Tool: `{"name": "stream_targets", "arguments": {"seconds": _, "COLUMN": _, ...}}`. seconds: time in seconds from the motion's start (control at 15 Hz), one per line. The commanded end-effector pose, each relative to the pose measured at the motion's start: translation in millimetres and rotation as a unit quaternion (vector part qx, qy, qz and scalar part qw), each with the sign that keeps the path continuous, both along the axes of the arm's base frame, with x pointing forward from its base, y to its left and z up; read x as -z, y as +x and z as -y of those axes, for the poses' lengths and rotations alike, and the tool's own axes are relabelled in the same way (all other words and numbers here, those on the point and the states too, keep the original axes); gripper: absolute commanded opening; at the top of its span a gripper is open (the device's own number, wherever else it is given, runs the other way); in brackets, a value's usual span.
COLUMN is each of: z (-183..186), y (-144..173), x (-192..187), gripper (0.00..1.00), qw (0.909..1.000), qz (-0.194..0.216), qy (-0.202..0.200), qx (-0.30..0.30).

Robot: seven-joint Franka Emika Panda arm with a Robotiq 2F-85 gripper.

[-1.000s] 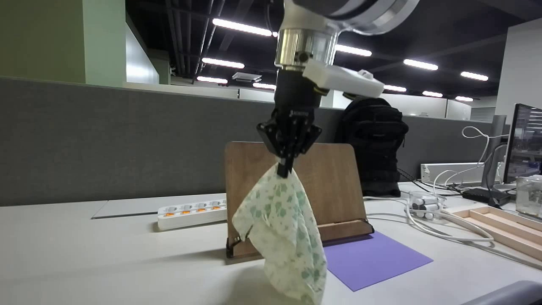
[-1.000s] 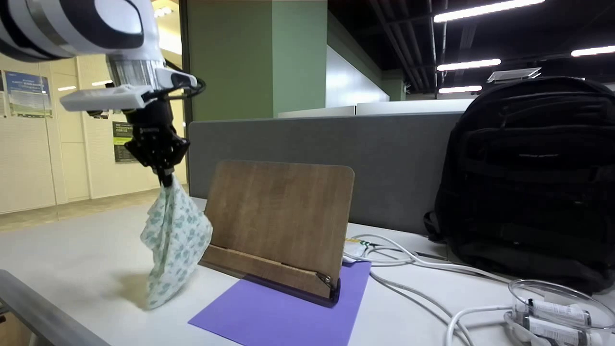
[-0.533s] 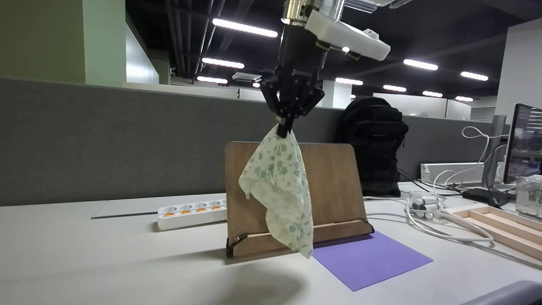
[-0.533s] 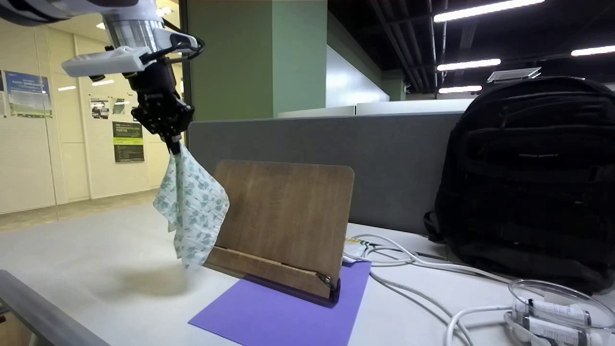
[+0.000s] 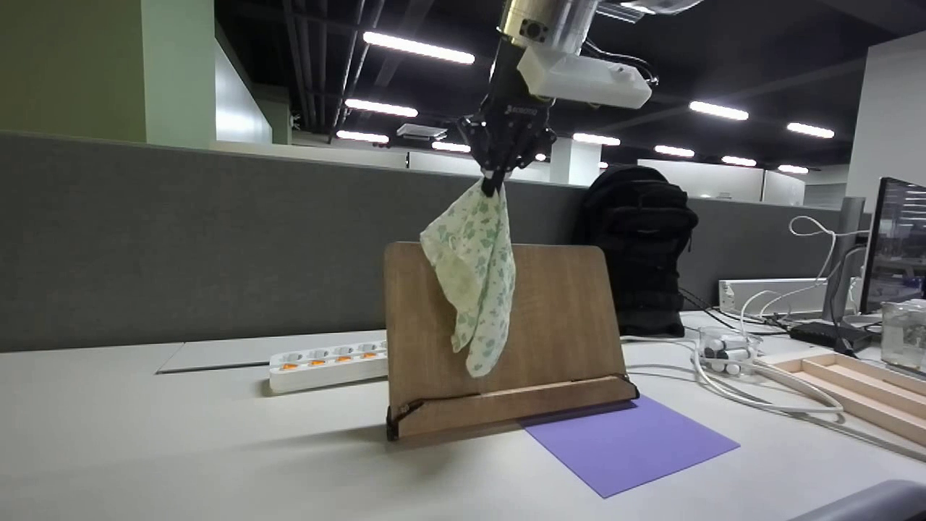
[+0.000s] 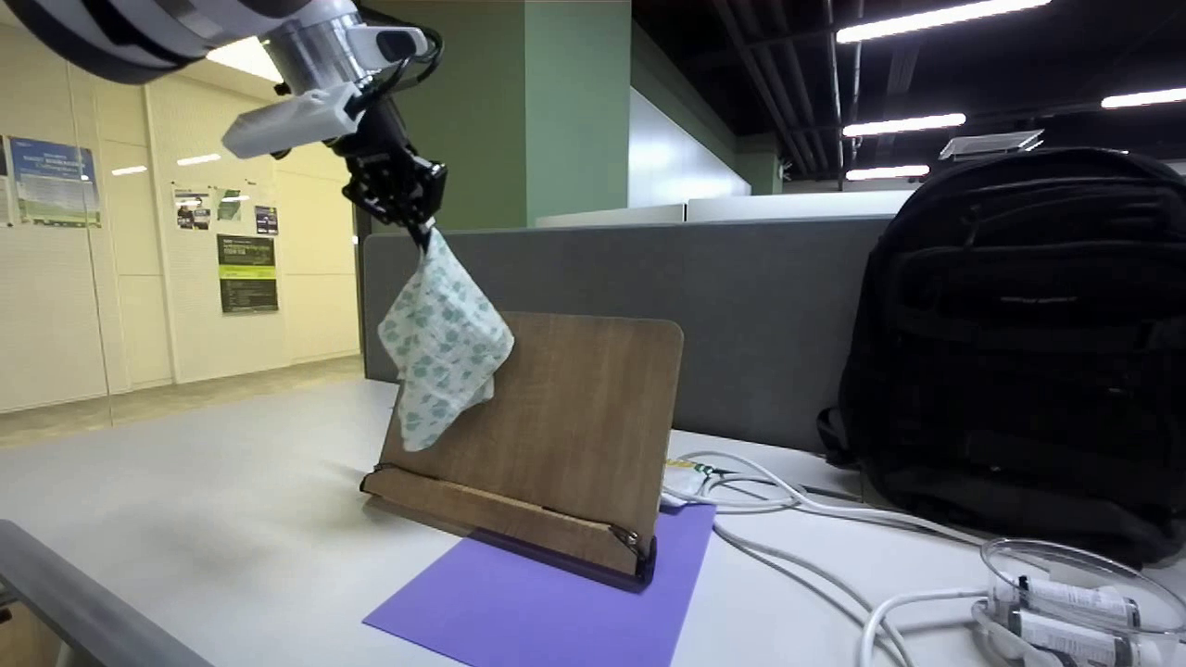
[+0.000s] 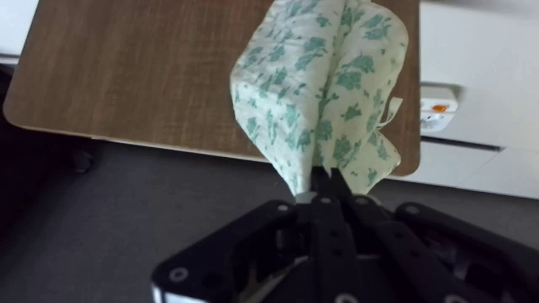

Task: Hang the cloth on the wooden object

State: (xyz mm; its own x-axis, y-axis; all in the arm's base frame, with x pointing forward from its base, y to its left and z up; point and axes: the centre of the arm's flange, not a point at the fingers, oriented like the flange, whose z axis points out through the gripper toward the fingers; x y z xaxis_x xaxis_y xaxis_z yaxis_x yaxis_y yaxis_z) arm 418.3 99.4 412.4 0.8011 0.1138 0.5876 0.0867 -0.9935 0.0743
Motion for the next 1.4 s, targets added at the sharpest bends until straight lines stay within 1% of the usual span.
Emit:
{"name": "stream_targets", "arguments": {"seconds": 0.0, "z": 7.5, "y": 41.5, "x": -9.5, "gripper": 0.00, "qw": 0.9950, "qz": 0.066, "qy": -0.001, "qx": 0.075}}
{"name": "stream_targets", "arguments": {"seconds": 0.27, "z": 19.7, "y": 67.2, "x": -24.0, "gripper": 0.00, "qw": 0.9834, "qz": 0.117, "qy": 0.009, "qx": 0.139}}
{"name": "stream_targets", "arguments": {"seconds": 0.47, "z": 10.4, "y": 75.6, "x": -30.1, "gripper": 0.00, "qw": 0.9771, "qz": 0.132, "qy": 0.012, "qx": 0.166}}
{"name": "stream_targets", "arguments": {"seconds": 0.87, "z": -12.9, "y": 91.9, "x": -7.0, "gripper": 0.00, "qw": 0.9745, "qz": 0.110, "qy": 0.016, "qx": 0.195}}
{"name": "stream_targets", "arguments": {"seconds": 1.33, "z": -13.9, "y": 118.2, "x": -3.2, "gripper": 0.00, "qw": 0.9679, "qz": 0.111, "qy": 0.036, "qx": 0.222}}
